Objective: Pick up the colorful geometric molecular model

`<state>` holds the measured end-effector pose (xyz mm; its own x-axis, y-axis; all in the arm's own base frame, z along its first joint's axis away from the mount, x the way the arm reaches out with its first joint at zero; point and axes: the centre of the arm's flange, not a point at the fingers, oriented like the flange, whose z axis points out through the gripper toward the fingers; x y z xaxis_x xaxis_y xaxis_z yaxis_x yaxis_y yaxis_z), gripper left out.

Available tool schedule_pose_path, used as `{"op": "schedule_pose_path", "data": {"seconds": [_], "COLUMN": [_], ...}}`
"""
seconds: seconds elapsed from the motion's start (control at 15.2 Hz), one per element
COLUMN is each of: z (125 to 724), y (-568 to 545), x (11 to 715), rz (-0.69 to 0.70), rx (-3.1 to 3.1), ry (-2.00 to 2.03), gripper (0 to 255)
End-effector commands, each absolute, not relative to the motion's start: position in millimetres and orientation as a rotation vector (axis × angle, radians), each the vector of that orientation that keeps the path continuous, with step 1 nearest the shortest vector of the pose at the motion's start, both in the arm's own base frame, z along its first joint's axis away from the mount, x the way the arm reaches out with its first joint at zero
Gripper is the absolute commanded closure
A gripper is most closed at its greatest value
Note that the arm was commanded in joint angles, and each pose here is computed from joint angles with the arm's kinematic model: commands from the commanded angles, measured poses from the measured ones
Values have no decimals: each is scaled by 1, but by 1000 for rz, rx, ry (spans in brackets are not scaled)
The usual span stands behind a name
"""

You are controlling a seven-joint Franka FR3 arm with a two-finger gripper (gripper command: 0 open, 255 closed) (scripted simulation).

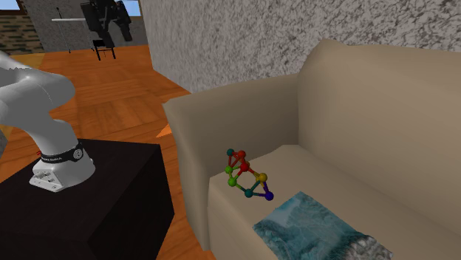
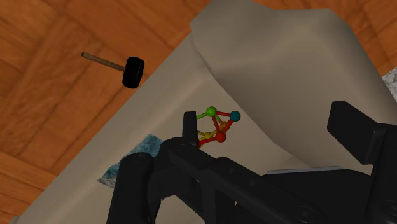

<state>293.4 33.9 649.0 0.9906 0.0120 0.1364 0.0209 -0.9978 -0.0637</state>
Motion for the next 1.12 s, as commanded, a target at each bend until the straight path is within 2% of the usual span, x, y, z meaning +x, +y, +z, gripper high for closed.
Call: {"op": "schedule_pose_path", "data": {"seconds": [0.0,1.06], "z": [649,510], "y": [34,23], "x": [293,458], "rz": [-210,-149], "rx": [-3069,-3105], "ry": [-25,-123], "gripper": [0,0]}}
